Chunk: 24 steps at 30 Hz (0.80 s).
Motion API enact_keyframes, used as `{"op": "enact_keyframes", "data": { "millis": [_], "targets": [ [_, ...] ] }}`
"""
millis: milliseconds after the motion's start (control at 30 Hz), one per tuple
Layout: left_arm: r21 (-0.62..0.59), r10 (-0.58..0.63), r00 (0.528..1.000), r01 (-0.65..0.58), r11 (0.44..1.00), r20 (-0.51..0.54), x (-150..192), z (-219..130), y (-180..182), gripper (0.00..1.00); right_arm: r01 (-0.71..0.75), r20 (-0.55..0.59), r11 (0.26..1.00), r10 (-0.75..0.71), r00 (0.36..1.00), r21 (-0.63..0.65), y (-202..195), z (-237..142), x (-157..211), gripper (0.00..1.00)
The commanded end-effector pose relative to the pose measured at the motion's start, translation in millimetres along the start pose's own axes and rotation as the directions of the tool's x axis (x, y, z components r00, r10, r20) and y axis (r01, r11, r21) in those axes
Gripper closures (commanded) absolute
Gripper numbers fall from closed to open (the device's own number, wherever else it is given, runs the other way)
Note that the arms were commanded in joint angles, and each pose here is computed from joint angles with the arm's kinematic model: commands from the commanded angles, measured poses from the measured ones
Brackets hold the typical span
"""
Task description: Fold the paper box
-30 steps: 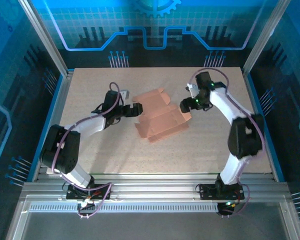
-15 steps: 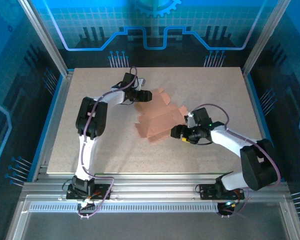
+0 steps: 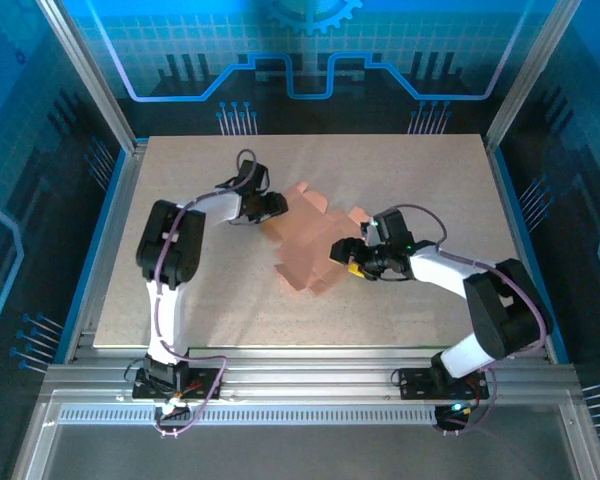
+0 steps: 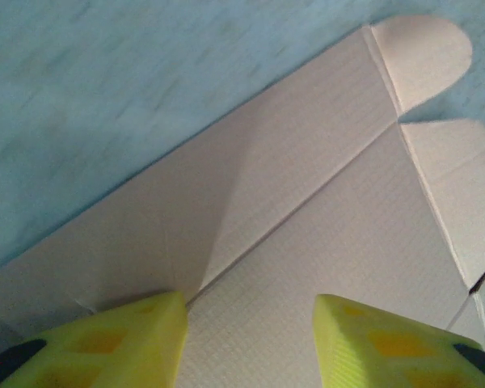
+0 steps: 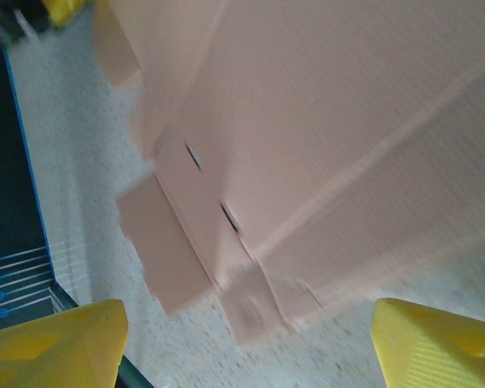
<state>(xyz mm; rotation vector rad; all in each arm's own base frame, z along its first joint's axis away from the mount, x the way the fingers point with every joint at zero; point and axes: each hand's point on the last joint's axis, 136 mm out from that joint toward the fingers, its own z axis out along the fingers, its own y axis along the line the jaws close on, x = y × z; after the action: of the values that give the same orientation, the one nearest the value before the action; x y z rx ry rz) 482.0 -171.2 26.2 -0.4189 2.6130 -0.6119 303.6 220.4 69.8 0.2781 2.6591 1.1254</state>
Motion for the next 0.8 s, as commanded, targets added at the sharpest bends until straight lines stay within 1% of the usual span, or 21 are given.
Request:
{"op": "enact_keyframes", "data": {
  "millis": [0, 67, 133, 333, 500, 567, 633, 700, 767],
  "targets": [
    [-0.091, -0.194, 0.981, 0.195, 0.976, 0.028, 30, -17, 40, 0.51, 0.049, 0.020, 0.997, -0.048, 0.999, -0.057, 23, 9, -26, 0.20],
    [-0.075, -0.212, 0.976, 0.214, 0.974, 0.043, 40, -30, 43, 0.51, 0.045, 0.036, 0.999, -0.045, 0.998, 0.003, 15, 19, -38, 0.20],
    [-0.063, -0.224, 0.974, 0.226, 0.972, 0.036, 51, -41, 45, 0.50, 0.051, 0.036, 0.997, -0.053, 0.998, 0.053, 7, 29, -48, 0.20],
    [-0.049, -0.255, 0.967, 0.256, 0.965, 0.023, 83, -65, 58, 0.46, 0.042, 0.025, 0.994, -0.045, 0.999, 0.099, -6, 58, -76, 0.20],
    [-0.037, -0.270, 0.962, 0.269, 0.962, -0.027, 112, -71, 62, 0.43, 0.034, -0.002, 0.988, -0.034, 0.999, 0.152, -21, 79, -94, 0.21],
    [-0.027, -0.259, 0.965, 0.258, 0.966, -0.036, 123, -75, 57, 0.43, 0.044, -0.017, 0.986, -0.042, 0.999, 0.162, -21, 86, -100, 0.20],
    [-0.006, -0.206, 0.978, 0.206, 0.979, -0.030, 131, -81, 42, 0.42, 0.065, -0.038, 0.984, -0.060, 0.997, 0.166, -20, 92, -105, 0.20],
    [0.000, -0.151, 0.988, 0.151, 0.988, 0.006, 134, -92, 25, 0.39, 0.101, -0.058, 0.984, -0.093, 0.994, 0.148, -13, 96, -110, 0.20],
    [0.008, -0.107, 0.994, 0.107, 0.994, 0.033, 132, -103, 10, 0.38, 0.167, -0.076, 0.980, -0.159, 0.984, 0.112, 0, 95, -115, 0.20]
  ]
}}
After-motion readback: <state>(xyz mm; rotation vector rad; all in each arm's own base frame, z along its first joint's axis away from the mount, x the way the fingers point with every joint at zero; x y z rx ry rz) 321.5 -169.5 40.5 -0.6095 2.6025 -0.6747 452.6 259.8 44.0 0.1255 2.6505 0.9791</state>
